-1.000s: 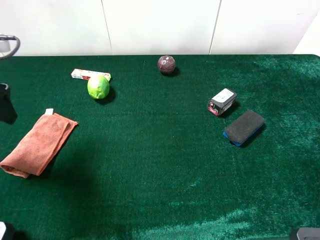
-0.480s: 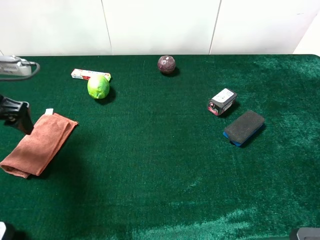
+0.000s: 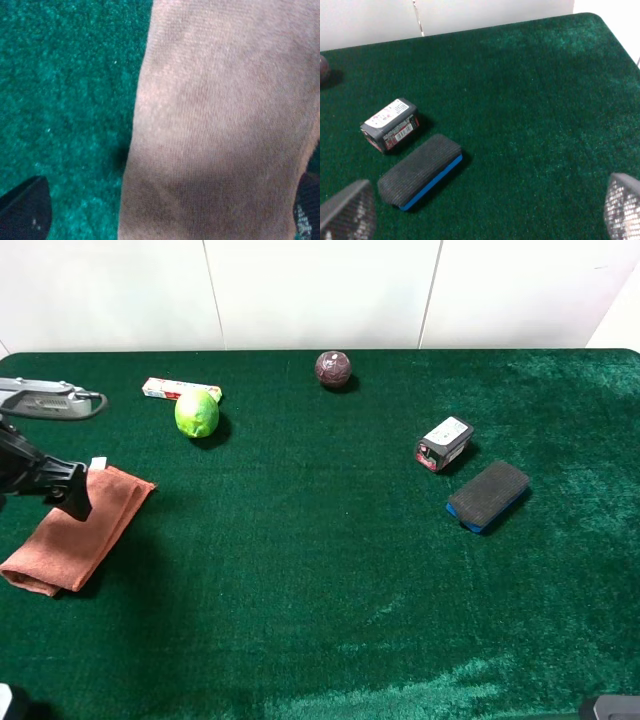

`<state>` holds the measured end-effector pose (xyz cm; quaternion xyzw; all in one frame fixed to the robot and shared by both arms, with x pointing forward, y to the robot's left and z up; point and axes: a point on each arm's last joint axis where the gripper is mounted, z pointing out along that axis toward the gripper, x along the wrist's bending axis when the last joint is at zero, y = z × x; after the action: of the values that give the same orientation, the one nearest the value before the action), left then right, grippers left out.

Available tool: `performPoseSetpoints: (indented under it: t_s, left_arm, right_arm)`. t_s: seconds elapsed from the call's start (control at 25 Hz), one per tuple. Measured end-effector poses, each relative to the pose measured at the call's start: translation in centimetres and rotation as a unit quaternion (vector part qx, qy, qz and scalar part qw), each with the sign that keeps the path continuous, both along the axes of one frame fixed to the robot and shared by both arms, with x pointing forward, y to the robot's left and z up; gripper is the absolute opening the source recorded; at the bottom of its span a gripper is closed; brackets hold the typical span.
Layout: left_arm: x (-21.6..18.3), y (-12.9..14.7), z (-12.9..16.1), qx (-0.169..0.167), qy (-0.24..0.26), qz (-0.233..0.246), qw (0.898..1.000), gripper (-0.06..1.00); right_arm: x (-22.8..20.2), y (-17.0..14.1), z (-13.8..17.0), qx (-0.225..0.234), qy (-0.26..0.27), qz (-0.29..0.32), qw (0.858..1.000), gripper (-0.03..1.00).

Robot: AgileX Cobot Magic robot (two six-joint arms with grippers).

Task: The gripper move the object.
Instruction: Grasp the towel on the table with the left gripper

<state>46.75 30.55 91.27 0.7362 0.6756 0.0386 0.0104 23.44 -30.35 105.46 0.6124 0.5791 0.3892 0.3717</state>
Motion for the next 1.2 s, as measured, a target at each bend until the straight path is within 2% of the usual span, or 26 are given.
performPoseSetpoints:
  t_s: [0.32, 0.56, 0.92, 1.04, 1.2]
  left_arm:
    - [0.7, -0.1, -1.4, -0.004, -0.005, -0.01, 1.0, 0.98]
    - [1.0, -0.4, -2.6, -0.021, 0.003, -0.022, 1.0, 0.98]
    - [1.0, -0.5, -3.7, -0.027, 0.019, -0.025, 0.999, 0.97]
    - [1.1, -0.5, -3.7, -0.027, 0.016, -0.025, 0.999, 0.93]
    - [1.1, -0.5, -3.7, -0.027, 0.015, -0.025, 0.999, 0.79]
  right_arm:
    - [0.0, 0.0, 0.0, 0.0, 0.0, 0.0, 1.0, 0.7]
    - [0.0, 0.0, 0.0, 0.0, 0.0, 0.0, 1.0, 0.7]
    - [0.0, 0.0, 0.0, 0.0, 0.0, 0.0, 1.0, 0.7]
    - [0.0, 0.0, 0.0, 0.0, 0.0, 0.0, 1.0, 0.7]
    - [0.0, 0.0, 0.0, 0.0, 0.0, 0.0, 1.0, 0.7]
